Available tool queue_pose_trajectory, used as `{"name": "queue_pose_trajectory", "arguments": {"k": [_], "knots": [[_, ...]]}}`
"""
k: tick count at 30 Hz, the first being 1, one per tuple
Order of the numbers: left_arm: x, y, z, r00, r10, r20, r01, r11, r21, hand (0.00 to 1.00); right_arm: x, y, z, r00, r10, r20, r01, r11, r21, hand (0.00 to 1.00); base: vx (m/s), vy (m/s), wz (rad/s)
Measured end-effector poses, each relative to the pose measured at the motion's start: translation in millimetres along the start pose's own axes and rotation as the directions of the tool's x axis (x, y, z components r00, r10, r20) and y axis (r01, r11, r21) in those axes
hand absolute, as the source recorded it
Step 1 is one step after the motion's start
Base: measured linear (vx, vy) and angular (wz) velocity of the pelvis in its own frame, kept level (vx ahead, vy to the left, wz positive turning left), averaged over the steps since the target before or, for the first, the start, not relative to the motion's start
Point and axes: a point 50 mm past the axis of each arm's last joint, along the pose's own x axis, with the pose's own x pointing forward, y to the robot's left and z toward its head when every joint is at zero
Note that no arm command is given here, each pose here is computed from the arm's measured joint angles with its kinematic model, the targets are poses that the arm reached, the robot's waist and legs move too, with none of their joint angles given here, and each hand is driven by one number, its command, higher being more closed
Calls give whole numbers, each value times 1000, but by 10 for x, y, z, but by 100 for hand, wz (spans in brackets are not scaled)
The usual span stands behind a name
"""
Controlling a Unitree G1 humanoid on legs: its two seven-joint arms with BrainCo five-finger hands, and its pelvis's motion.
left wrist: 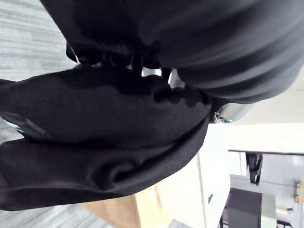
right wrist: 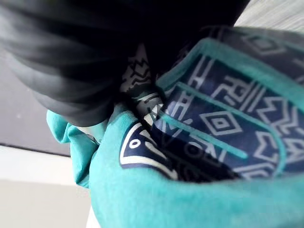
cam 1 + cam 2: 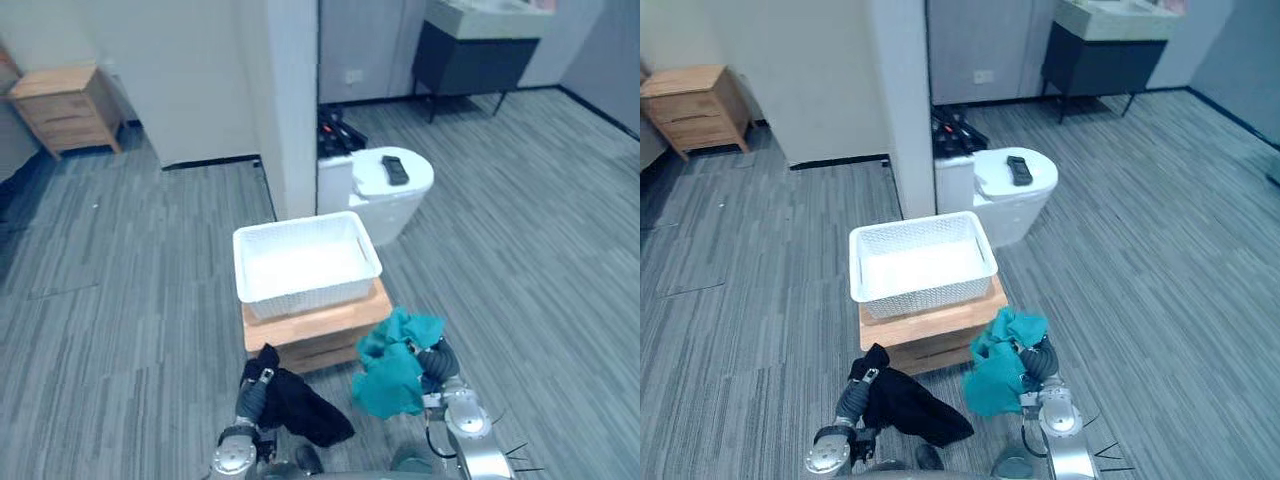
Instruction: Tidy the bed and pick cloth on bed and put in laundry
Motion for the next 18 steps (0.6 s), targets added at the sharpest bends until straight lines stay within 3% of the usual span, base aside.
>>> {"name": "queue_pose_trajectory", "arguments": {"k": [3,9,12,16,18], "knots": [[17,-39,-62,999,-24,-26,25,999,24,100,34,-84,179,996,-30,84,31,1000,-7,100,145,-107,83],[-83,-130,-198,997,-38,-73,38,999,-8,100,117,-247,606,963,-71,261,81,996,-27,100,86,-64,-26],[-67,-139,-172,997,-44,-62,43,999,-6,100,204,-492,928,917,-100,386,144,986,-85,100,27,-29,-26],[-43,-155,-136,998,-53,-45,53,999,-2,100,361,-754,1641,792,-100,603,239,959,-155,100,-4,-10,-9],[-39,-193,-133,997,-67,-42,67,998,-1,100,371,-752,2128,681,-48,731,254,952,-173,100,0,0,0]]}}
